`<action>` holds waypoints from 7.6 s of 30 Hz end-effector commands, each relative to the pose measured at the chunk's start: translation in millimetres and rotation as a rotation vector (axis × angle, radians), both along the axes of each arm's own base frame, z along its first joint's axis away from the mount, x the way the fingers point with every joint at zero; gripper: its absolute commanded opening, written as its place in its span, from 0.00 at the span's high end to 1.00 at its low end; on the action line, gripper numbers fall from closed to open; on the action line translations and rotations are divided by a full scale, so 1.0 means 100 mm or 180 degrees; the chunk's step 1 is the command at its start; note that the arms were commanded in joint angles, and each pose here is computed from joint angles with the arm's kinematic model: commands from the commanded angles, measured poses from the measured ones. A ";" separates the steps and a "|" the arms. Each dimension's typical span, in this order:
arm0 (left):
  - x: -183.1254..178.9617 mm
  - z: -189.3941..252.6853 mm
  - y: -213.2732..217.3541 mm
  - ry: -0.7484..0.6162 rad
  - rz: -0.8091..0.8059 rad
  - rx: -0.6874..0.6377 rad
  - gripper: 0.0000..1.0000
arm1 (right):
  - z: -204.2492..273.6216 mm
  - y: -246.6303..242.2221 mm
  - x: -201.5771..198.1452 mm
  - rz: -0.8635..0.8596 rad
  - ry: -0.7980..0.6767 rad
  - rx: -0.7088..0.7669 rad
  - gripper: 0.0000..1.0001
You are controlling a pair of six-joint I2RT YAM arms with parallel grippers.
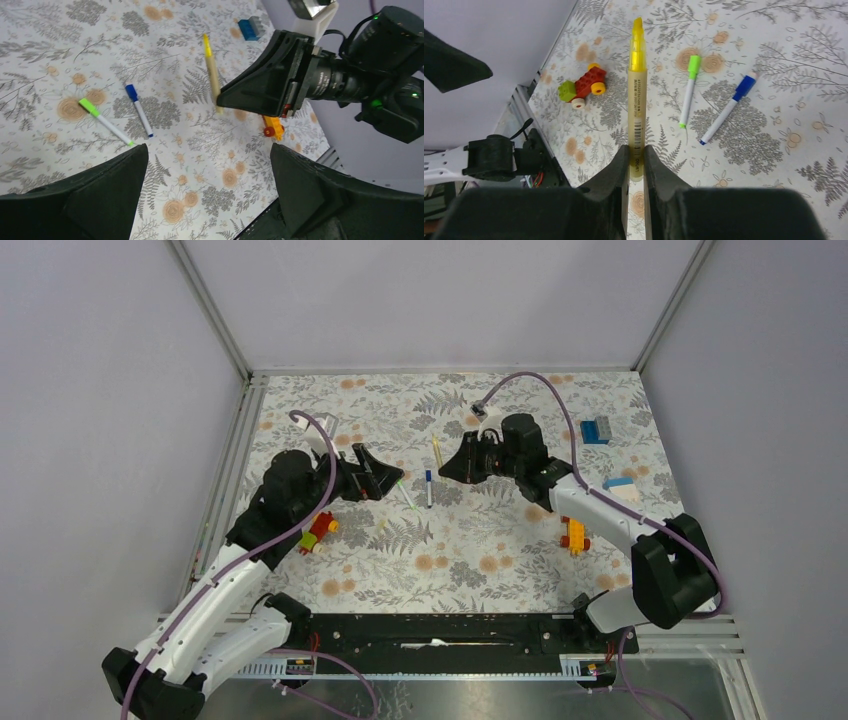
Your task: Insert the pens into the pen caps
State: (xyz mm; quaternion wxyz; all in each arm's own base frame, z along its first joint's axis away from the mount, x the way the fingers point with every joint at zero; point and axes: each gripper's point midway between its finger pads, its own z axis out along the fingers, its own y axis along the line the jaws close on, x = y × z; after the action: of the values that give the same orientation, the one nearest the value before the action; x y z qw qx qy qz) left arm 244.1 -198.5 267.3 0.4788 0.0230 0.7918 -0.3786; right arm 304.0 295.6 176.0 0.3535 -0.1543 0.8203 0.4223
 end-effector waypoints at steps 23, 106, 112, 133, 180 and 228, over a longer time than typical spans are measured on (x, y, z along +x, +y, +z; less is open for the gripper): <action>-0.01 0.46 -0.39 -0.0291 -0.0546 -0.0633 0.21 | 0.75 0.57 -0.46 0.0857 -0.0542 0.0811 1.00; 0.09 0.35 -0.35 -0.0060 -0.0206 -0.1115 1.00 | 0.96 0.87 -0.71 0.1280 -0.0670 0.1288 0.65; 0.08 0.36 -0.34 -0.0063 -0.0194 -0.1128 1.00 | 0.96 0.88 -0.71 0.1283 -0.0670 0.1288 0.71; 0.07 0.26 -0.22 -0.0042 -0.0011 -0.0991 0.71 | 0.78 0.80 -0.57 0.0936 -0.0698 0.0953 1.00; 0.18 -2.02 0.09 0.1827 0.0777 0.1084 0.25 | 0.10 0.05 -0.23 -0.0262 -0.0748 -0.0307 1.00; 0.31 -2.09 0.16 0.1704 0.0968 0.1699 0.18 | 0.01 -0.02 -0.19 -0.0283 -0.0818 -0.0530 1.00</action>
State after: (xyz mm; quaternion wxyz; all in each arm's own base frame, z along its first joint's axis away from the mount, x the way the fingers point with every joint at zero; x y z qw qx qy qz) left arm 254.1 -178.7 23.7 0.2245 -0.0588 0.9708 -0.0608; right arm 278.5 294.4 163.9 0.4366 -0.1984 0.8167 0.3211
